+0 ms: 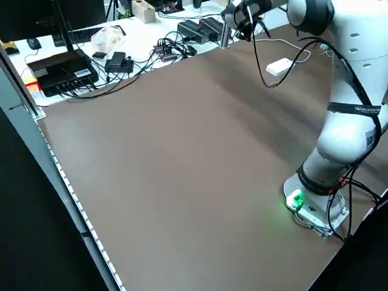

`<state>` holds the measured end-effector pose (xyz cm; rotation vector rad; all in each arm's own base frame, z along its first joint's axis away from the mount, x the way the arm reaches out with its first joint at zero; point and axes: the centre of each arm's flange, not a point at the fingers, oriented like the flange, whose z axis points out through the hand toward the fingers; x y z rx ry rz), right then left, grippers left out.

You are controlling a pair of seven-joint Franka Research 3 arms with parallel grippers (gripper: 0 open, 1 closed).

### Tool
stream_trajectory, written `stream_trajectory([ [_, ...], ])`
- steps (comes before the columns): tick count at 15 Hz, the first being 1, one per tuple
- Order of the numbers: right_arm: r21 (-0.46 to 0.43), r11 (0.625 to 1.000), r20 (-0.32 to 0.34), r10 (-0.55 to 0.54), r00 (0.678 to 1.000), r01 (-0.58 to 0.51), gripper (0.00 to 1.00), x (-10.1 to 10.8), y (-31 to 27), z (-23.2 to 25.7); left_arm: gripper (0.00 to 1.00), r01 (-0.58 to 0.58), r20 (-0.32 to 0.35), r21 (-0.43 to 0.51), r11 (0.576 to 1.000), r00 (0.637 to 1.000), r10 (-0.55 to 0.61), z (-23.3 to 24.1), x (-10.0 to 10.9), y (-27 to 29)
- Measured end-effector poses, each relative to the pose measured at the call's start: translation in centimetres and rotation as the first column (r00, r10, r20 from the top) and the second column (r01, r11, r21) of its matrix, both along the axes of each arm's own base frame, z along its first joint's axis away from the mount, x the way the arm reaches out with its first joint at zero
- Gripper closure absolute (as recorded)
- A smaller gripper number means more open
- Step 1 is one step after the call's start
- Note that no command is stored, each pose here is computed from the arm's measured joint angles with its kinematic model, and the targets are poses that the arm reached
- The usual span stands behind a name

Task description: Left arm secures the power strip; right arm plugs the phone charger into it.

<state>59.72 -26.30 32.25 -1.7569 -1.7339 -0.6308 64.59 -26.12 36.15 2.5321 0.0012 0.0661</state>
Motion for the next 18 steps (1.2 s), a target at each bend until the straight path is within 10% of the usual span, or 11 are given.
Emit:
stream_trajectory([
  [8,0.226,0.974,0.125,-0.042,0.991,0.013,0.00,0.6,-2.2,-10.6,0.99,0.002,0.005,-0.158,0.987,1.000,-0.001,-9.6,-1.3,-6.3],
  [18,0.395,0.912,0.021,-0.134,0.991,0.115,0.02,-0.1,-2.7,-21.3,0.99,-0.036,-0.061,-0.265,0.964,0.998,0.021,-15.0,-4.9,-16.2],
])
